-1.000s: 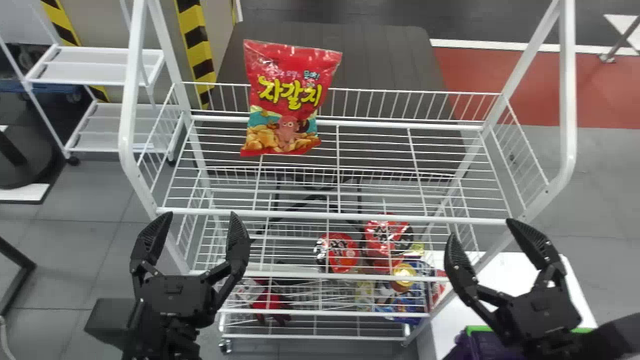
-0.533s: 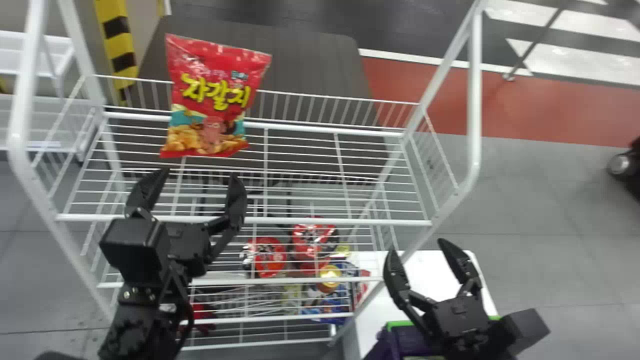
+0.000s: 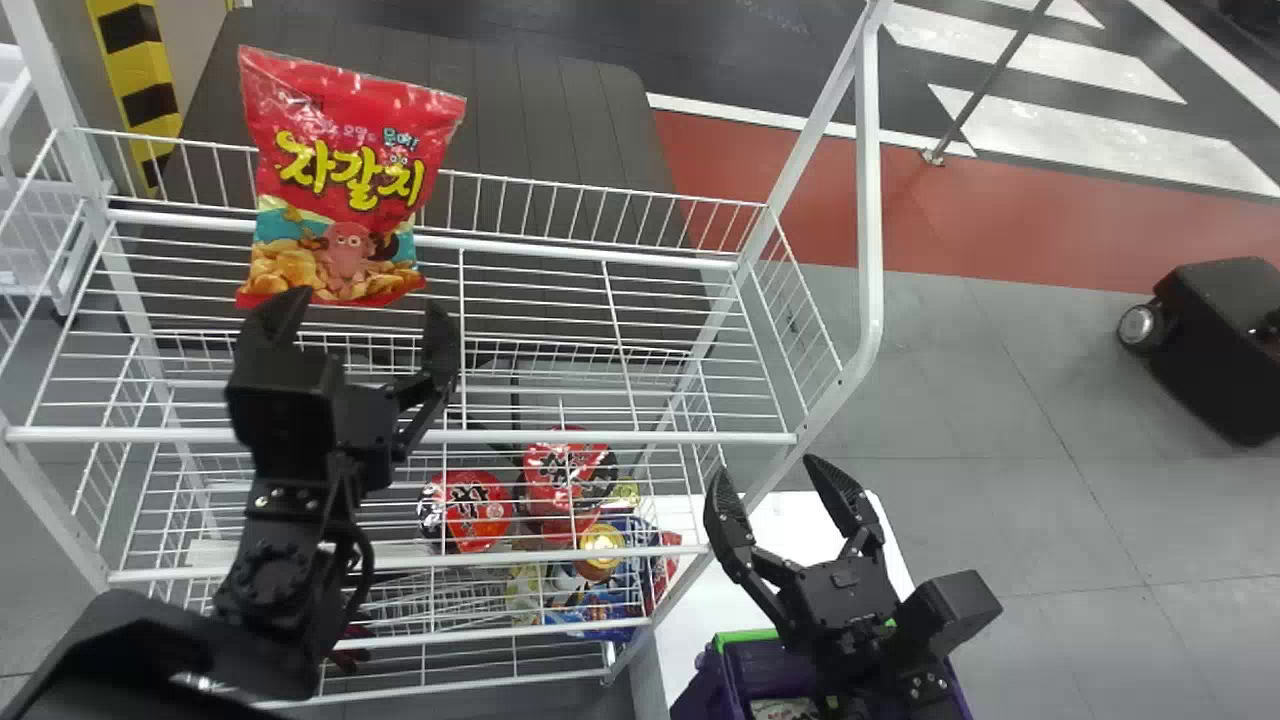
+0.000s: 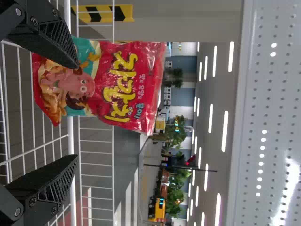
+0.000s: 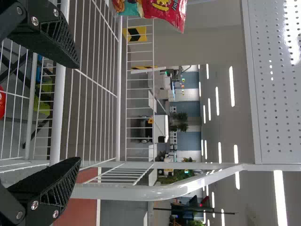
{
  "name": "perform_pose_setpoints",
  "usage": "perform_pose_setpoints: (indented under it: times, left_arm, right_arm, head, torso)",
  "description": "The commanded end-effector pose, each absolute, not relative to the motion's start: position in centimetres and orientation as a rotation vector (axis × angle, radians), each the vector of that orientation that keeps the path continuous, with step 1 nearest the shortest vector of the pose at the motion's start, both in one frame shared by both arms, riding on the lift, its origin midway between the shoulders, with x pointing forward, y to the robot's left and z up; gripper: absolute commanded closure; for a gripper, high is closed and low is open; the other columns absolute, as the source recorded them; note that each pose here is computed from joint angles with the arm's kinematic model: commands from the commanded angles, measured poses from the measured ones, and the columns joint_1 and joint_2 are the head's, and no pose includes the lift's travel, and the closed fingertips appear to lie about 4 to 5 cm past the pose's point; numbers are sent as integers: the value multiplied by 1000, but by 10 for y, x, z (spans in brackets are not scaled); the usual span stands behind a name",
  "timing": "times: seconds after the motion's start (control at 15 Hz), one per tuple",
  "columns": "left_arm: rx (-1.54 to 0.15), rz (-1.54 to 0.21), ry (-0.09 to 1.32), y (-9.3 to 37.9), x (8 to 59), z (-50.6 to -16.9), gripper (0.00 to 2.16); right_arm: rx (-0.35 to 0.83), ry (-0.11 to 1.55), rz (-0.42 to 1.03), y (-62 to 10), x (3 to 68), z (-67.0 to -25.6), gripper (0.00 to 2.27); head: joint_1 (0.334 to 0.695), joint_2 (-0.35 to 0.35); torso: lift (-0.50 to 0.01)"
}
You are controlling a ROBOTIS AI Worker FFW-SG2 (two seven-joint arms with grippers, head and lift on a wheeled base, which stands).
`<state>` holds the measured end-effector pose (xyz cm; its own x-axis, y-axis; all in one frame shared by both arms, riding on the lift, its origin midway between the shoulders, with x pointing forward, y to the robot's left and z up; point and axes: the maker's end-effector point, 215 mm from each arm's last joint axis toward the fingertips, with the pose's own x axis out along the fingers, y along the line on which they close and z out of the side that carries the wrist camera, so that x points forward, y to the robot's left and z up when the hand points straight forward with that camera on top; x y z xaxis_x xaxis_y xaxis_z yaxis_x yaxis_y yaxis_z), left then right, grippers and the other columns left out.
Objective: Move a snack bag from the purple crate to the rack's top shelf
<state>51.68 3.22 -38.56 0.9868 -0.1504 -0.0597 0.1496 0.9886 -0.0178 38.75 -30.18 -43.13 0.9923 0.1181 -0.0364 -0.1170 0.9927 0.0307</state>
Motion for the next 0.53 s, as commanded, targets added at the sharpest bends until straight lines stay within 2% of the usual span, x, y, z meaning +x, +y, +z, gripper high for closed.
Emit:
perform_pose_setpoints:
  times: [0.0,0.2,0.47]
  left_arm:
    - [23,-134,107,32,534,-413,154]
    - [88,-73,132,43,557,-433,154]
    - [40,-42,85,55,574,-419,154]
  right_arm:
    - [32,24,114,-303,387,-429,134]
    - [51,16,110,-307,387,-427,144]
    - [50,12,108,-313,387,-426,144]
  head:
    - [695,-322]
    - [695,-308]
    - [695,-296]
  torso:
    - [1]
    - [1]
    - [1]
